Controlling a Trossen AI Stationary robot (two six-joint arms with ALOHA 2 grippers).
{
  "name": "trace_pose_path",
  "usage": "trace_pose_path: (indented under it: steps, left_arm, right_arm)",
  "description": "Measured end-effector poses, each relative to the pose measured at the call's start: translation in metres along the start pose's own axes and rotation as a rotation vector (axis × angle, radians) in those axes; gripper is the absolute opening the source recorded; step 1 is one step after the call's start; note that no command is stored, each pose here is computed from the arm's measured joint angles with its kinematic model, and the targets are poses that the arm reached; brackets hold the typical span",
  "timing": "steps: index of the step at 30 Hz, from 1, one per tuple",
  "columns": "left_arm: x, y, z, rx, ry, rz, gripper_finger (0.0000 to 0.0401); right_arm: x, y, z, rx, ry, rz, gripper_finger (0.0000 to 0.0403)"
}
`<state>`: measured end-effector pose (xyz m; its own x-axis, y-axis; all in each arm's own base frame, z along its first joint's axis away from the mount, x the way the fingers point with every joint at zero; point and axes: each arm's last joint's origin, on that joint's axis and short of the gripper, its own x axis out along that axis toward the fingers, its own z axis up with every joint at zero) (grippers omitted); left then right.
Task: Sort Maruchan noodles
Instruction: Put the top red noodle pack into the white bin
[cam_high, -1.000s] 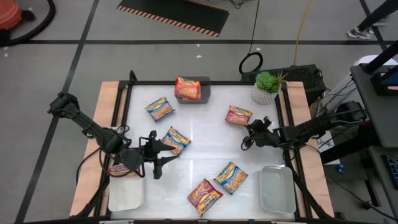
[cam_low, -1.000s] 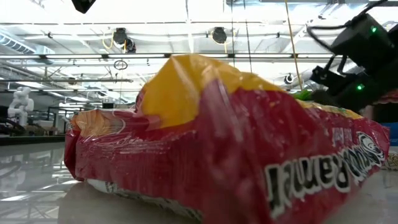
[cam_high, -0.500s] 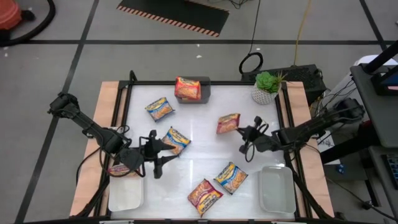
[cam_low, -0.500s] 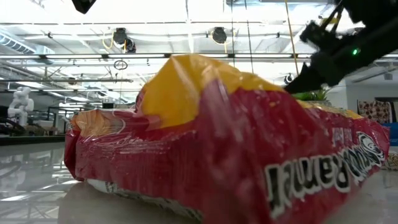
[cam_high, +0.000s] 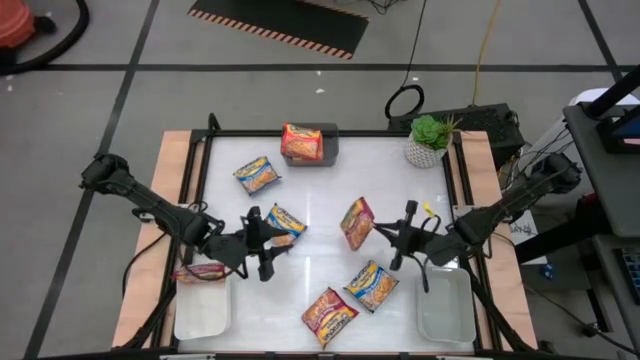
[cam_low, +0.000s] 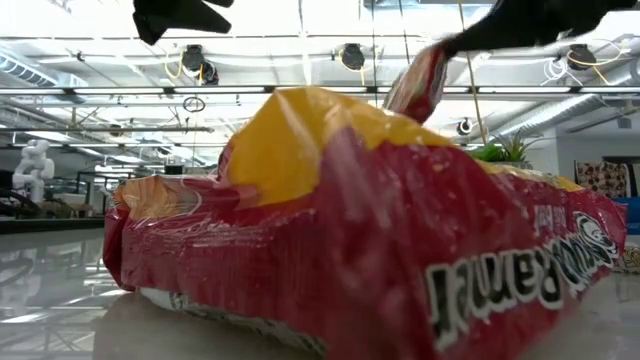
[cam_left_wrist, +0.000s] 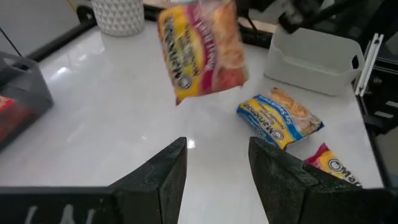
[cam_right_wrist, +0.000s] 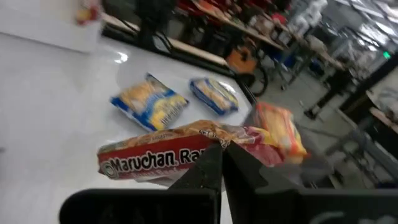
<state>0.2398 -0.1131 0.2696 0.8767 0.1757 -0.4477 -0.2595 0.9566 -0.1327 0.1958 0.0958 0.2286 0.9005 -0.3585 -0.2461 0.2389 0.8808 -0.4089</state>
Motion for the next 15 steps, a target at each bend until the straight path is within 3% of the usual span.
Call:
trace_pose_path:
  steps: [15]
  left_arm:
    - [0.038,-0.017,0.010,0.067,-0.065,-0.375,0.0177]
  right_arm:
    - [-0.026,0.012,0.032,-0.049,-0.203,0.039,0.0000]
